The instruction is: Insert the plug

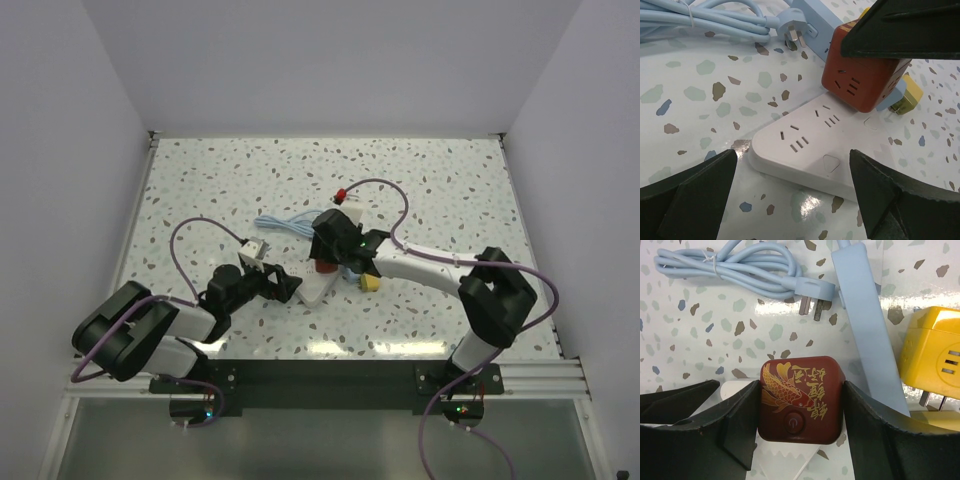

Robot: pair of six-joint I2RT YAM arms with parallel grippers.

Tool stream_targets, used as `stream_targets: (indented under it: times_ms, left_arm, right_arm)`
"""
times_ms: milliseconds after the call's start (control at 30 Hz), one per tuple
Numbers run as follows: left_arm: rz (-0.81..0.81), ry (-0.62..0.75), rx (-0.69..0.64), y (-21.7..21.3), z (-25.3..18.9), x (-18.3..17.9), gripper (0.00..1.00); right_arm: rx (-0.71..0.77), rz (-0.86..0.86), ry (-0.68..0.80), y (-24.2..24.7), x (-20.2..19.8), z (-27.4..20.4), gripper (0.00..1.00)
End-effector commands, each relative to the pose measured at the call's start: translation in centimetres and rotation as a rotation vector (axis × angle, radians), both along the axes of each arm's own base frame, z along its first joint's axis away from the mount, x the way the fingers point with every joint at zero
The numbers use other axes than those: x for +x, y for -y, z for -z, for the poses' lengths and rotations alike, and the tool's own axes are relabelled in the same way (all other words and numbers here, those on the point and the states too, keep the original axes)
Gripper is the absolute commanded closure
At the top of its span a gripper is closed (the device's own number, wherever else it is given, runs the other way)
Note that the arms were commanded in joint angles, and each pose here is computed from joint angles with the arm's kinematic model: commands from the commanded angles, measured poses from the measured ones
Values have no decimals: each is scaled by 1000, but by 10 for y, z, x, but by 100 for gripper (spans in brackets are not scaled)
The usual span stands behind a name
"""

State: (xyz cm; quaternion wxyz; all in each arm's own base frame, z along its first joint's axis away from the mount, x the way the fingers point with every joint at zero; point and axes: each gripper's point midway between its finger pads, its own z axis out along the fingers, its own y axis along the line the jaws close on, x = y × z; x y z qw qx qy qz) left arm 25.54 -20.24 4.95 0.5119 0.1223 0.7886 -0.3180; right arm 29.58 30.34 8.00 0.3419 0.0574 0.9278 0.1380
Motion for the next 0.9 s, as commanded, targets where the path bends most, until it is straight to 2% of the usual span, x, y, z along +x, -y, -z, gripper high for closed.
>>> stream_targets:
  times_ms: [0,333,600,867]
  left_arm:
    - [8,87,-21,3,-19,11,0]
    - [6,84,-21,3,-18,11,0]
    - [6,84,-27,3,-19,11,0]
    - [-8,106,-32,-1,-28,9,0]
  right_arm:
    - [-346,-58,-280,60,-74,88,100]
    - [-373,-27,-190,64,-90,81,100]
    - [-373,-9,-174,72,-97,92,100]
    - [-366,39,-50,66,-72,72,100]
